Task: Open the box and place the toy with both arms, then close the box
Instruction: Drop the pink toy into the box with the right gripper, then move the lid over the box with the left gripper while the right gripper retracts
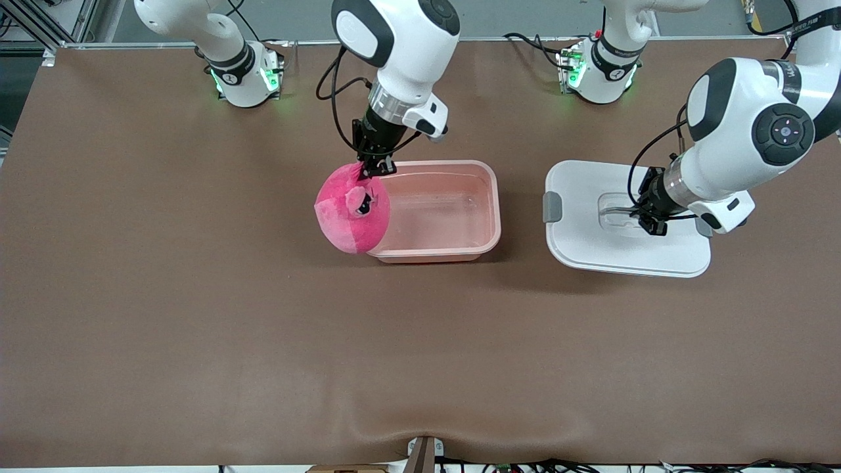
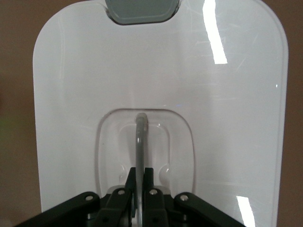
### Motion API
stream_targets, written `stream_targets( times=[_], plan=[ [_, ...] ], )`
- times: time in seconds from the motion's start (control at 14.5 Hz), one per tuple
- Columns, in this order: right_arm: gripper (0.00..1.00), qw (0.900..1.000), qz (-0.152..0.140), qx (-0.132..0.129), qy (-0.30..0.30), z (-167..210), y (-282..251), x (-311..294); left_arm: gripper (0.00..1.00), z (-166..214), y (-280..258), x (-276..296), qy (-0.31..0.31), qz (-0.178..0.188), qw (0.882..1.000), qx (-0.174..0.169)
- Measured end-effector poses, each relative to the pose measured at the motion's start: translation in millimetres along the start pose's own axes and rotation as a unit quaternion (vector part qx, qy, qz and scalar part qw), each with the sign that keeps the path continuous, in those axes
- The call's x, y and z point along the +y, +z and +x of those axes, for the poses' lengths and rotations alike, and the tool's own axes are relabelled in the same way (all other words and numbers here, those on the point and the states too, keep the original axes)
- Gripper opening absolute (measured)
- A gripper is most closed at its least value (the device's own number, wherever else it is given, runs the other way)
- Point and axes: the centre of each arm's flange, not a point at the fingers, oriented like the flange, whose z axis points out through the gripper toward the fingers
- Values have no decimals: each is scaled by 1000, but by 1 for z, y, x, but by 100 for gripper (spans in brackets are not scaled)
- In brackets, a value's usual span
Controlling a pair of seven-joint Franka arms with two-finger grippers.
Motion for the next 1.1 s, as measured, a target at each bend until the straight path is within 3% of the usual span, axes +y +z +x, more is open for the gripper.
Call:
stream_targets(
  times=[0.14, 0.21, 0.48, 0.76, 0.97, 1.1],
  plan=[
    [11, 1000, 1, -2, -4, 10, 1, -2, 7, -1, 2, -1, 3, 2, 1000, 0],
    [17, 1000, 1, -3, -6, 13, 2, -2, 7, -1, 2, -1, 4, 2, 1000, 0],
    [56, 1000, -7, 1, -4, 16, -28, -7, 7, -2, 3, -1, 7, 4, 1000, 0],
    [96, 999, -12, 42, 5, 9, -107, -28, 7, -2, 5, -2, 17, 6, 1000, 0],
    [100, 997, -6, 50, 56, -21, -131, -32, 7, -2, 6, -2, 17, 6, 1000, 0],
    [100, 993, 19, 42, 112, -60, -115, -21, 7, -2, 6, -2, 17, 6, 1000, 0]
  ],
)
